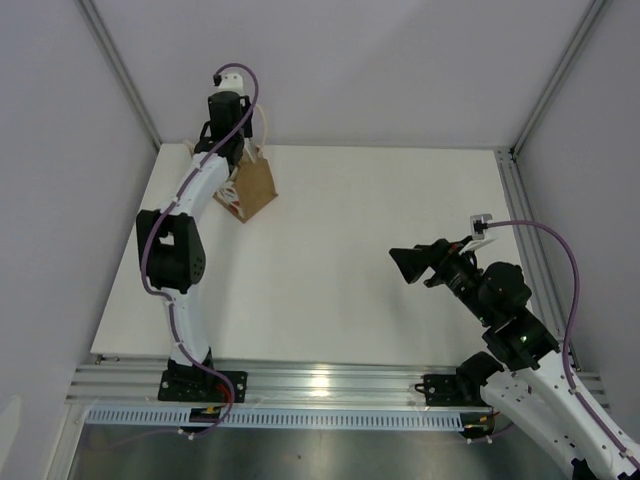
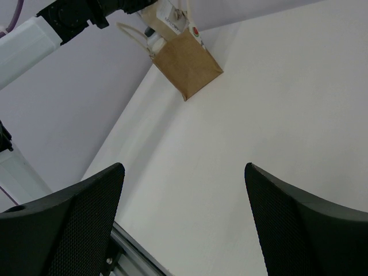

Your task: Place the personal care products into the canvas bag

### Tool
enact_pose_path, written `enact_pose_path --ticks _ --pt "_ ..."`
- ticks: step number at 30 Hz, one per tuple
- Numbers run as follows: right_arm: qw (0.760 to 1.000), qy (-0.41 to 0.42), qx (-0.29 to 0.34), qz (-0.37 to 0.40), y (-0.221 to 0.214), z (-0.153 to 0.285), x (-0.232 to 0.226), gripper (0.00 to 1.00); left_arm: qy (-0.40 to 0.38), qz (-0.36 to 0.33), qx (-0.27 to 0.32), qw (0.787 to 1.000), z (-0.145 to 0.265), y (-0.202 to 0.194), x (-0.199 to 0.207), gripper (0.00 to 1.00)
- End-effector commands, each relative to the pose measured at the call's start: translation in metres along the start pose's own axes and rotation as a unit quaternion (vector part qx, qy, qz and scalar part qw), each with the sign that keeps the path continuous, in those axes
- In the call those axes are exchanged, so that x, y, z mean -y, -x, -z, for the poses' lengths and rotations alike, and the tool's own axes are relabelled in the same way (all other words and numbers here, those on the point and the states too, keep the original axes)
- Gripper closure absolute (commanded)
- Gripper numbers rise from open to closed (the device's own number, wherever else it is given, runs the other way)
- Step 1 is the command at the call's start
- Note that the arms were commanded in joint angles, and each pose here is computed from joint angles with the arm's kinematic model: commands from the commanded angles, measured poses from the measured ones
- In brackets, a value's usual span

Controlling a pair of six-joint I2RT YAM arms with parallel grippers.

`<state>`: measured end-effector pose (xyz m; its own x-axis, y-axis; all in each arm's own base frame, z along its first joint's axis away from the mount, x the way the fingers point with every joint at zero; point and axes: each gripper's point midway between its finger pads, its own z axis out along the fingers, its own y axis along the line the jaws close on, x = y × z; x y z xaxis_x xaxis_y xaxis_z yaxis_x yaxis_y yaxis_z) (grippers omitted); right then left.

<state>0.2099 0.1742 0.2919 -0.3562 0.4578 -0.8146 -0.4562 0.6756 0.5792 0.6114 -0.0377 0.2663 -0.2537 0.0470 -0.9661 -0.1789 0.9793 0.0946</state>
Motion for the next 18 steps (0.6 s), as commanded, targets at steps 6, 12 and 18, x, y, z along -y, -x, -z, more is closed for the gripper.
enact_pose_path --ticks 6,12,18 --pt "1.000 0.005 0.007 -0.001 0.007 0.001 -0.006 0.11 0.030 0.047 0.082 0.995 0.029 0.064 -0.025 1.00" --pt "1.000 0.007 0.009 0.000 0.008 0.003 -0.007 0.11 0.014 0.052 0.055 0.997 0.025 0.048 -0.016 0.94" --pt "1.000 0.011 0.007 -0.001 0.007 0.004 -0.009 0.11 0.002 0.063 0.049 0.997 0.031 0.049 -0.011 0.75"
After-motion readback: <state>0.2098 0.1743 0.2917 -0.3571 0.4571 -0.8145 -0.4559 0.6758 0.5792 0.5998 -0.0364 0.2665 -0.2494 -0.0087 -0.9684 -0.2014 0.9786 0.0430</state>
